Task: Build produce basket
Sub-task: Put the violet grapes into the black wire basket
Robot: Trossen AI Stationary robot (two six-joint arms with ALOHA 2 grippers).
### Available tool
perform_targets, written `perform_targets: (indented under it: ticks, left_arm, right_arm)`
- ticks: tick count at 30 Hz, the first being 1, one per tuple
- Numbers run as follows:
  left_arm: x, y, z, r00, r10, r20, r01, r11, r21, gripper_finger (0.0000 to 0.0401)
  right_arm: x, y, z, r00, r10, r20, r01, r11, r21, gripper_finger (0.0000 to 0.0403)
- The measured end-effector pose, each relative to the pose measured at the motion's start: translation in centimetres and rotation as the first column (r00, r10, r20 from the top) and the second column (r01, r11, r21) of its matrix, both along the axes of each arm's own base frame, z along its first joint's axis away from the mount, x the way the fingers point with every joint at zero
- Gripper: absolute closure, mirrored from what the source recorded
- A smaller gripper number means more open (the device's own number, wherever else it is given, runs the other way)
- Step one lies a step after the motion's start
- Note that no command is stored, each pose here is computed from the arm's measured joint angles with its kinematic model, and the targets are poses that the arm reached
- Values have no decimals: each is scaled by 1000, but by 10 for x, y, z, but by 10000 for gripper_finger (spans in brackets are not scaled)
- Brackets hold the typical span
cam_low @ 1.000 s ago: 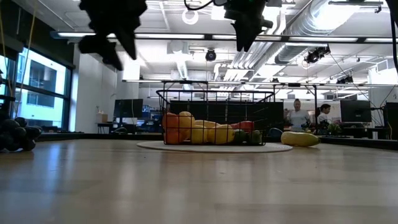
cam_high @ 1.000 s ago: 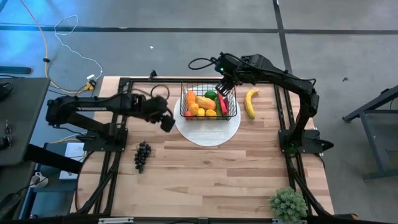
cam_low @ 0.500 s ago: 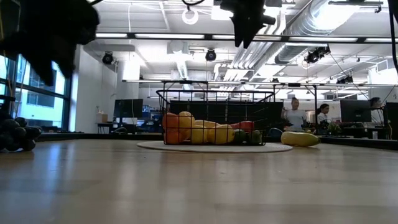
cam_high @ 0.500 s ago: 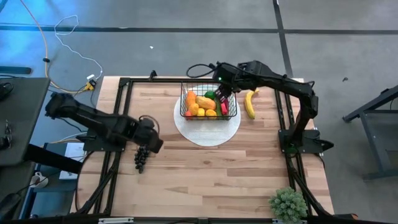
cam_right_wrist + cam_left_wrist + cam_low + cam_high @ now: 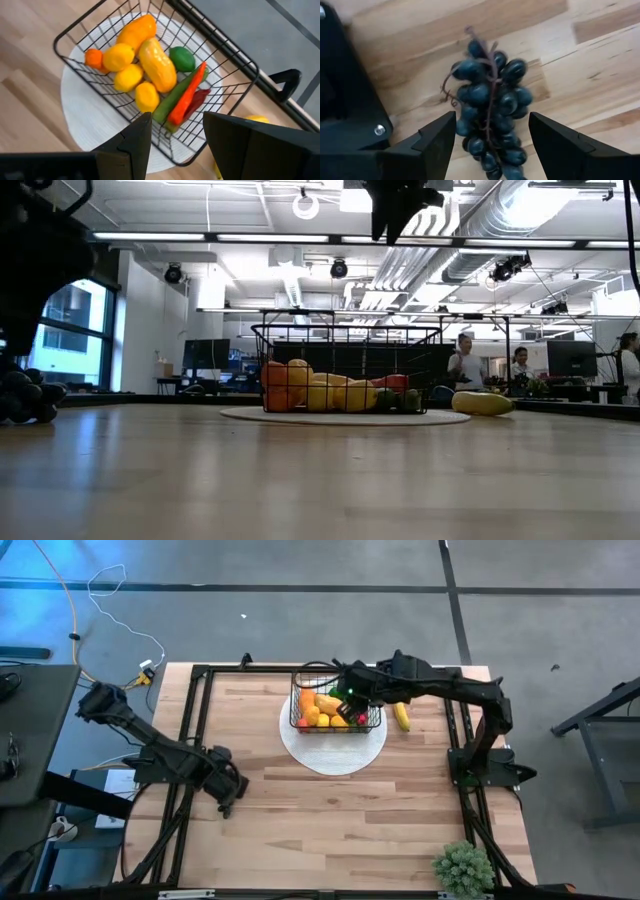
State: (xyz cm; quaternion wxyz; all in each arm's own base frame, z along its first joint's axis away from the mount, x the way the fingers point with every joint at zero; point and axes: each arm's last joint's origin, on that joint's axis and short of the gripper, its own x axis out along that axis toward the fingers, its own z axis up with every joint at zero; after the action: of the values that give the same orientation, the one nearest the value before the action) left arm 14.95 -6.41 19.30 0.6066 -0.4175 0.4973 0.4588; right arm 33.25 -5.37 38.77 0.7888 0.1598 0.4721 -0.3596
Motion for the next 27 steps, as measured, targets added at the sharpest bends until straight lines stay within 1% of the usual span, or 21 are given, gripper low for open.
perform_targets:
  ticks: [8,14,20,24,27]
  left_arm:
    - [-5,-7,-22,999,25,48,-23,999,-38,162]
    - [-11,-5,-41,998,56,-6,-56,998,-35,162]
    - [-13,-4,-49,997,52,-55,-54,998,-23,162]
    - [-12,-5,-57,998,37,-52,-39,999,-26,166]
    - [-10,-6,-62,999,17,-38,-19,999,-46,180]
  right_arm:
    - [2,20,0,1000,13,13,-13,1000,17,242]
    - [2,32,-1,1000,10,24,-11,999,31,242]
    - [1,43,-1,1000,13,19,-13,999,41,242]
    - [-1,52,-2,1000,10,8,-10,999,37,242]
    - [-2,58,-2,1000,10,-3,-10,1000,23,242]
